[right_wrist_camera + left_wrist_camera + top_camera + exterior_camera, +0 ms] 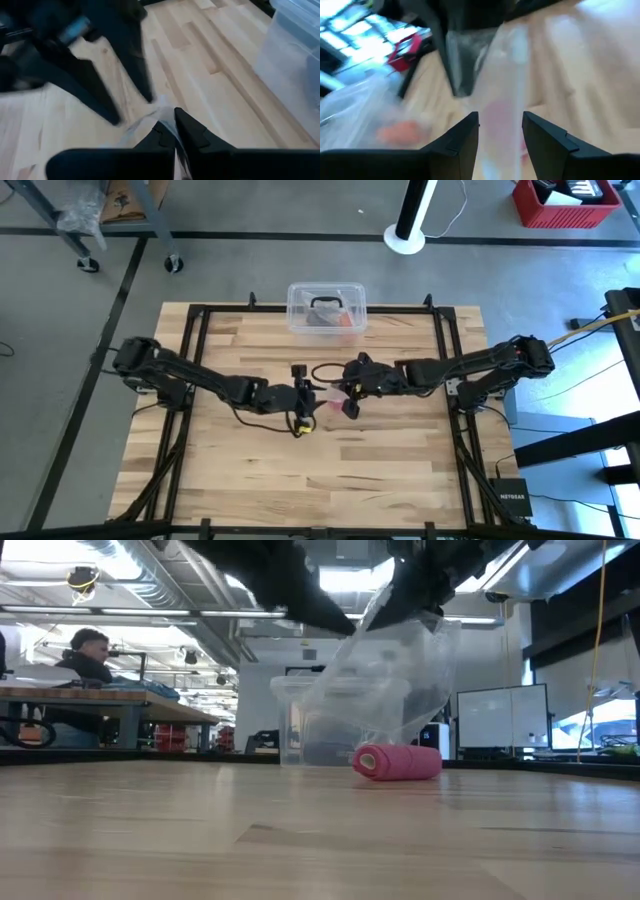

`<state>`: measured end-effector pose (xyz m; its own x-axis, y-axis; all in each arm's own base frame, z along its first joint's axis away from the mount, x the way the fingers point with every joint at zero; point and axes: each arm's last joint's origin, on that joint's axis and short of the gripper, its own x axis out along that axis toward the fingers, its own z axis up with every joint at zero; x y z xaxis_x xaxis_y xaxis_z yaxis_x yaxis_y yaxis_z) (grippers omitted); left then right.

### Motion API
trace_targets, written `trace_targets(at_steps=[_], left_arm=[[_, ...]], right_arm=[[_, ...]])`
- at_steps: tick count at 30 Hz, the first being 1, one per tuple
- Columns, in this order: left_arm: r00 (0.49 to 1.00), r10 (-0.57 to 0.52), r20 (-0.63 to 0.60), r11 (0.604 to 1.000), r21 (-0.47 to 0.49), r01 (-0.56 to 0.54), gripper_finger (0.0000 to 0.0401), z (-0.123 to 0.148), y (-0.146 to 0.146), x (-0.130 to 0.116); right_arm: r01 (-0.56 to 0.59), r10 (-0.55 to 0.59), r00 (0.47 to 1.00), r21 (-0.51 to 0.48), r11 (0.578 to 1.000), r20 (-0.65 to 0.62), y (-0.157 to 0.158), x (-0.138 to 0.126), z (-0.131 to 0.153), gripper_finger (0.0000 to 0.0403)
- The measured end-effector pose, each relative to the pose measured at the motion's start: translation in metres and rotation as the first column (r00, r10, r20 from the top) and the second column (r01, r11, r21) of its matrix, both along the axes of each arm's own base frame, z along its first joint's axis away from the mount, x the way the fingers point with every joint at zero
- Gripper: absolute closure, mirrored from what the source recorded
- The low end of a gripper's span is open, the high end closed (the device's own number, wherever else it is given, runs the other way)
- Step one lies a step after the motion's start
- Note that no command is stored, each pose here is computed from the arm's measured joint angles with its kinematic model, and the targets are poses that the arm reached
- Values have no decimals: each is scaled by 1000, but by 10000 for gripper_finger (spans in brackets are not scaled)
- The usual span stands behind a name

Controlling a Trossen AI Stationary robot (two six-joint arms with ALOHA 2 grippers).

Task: Roll bandage
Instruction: Open the transparent zip lock bag

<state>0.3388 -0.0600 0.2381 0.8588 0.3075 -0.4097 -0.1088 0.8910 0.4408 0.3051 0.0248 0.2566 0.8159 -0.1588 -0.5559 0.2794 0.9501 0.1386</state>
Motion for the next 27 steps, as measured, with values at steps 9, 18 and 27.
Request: trace_targets(at_steps=[9, 18, 27], left_arm=[[1000, 13, 19, 995, 103, -15, 258, -19, -8, 15], [994, 11, 111, 985, 167, -30, 258, -9, -23, 15], [976, 159, 147, 974, 139, -179, 258, -8, -11, 16]], right_arm=[[7, -7, 1000, -7, 1000, 0, -1, 0, 0, 401], [35, -35, 999, -9, 999, 14, -7, 1, 1, 401], [40, -40, 996, 8, 999, 79, -6, 4, 6, 401]])
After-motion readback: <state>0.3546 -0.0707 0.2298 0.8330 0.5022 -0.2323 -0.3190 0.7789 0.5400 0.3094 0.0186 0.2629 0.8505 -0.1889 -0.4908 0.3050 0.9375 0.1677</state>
